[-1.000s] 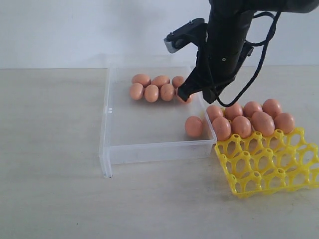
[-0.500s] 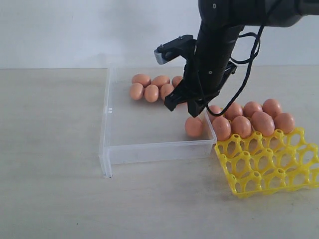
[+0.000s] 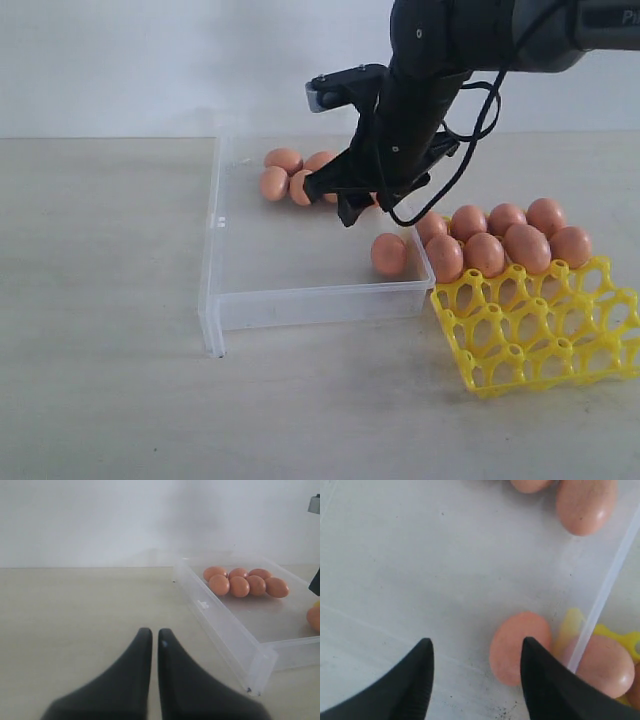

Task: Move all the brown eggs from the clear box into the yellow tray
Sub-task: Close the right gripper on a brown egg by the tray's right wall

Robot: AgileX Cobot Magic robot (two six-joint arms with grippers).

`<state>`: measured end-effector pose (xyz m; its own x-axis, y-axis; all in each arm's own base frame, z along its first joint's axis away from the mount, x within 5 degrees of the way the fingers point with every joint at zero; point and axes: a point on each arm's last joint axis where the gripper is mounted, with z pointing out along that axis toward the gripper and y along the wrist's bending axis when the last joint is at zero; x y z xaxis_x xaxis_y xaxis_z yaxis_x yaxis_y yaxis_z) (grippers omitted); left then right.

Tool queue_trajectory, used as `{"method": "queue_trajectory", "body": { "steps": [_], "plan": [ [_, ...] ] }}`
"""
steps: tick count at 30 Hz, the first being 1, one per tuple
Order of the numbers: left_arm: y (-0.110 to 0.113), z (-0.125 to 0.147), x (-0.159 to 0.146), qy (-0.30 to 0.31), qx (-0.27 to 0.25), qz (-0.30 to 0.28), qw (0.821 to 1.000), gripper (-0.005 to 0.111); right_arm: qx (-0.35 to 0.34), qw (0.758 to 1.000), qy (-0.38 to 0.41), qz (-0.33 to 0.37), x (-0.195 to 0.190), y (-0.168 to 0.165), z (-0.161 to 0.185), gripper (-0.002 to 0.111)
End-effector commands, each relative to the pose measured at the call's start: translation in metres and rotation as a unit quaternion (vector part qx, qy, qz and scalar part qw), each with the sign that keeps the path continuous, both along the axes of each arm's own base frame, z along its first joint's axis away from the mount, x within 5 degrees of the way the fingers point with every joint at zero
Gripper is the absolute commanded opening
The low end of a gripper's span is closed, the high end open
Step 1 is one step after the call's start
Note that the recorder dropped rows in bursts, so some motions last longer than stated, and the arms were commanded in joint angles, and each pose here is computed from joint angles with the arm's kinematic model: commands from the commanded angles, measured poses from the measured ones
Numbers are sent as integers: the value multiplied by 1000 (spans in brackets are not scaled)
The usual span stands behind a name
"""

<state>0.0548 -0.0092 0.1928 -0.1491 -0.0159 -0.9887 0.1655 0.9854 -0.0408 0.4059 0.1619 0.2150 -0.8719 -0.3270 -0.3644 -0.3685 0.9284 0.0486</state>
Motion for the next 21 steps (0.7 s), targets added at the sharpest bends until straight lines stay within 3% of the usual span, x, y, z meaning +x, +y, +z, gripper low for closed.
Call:
{"method": "queue_trajectory", "body": {
  "steps": [1,12,21],
  "plan": [
    [0,-1,0,0,0,1,1000,4,16,999,9,-48,3,1,-6,46],
    [0,-1,0,0,0,1,1000,4,-13,995,47,-89,8,-1,-41,46],
    [0,-1,0,0,0,1,1000,4,-10,995,34,-94,11,-1,-41,46]
  ]
}}
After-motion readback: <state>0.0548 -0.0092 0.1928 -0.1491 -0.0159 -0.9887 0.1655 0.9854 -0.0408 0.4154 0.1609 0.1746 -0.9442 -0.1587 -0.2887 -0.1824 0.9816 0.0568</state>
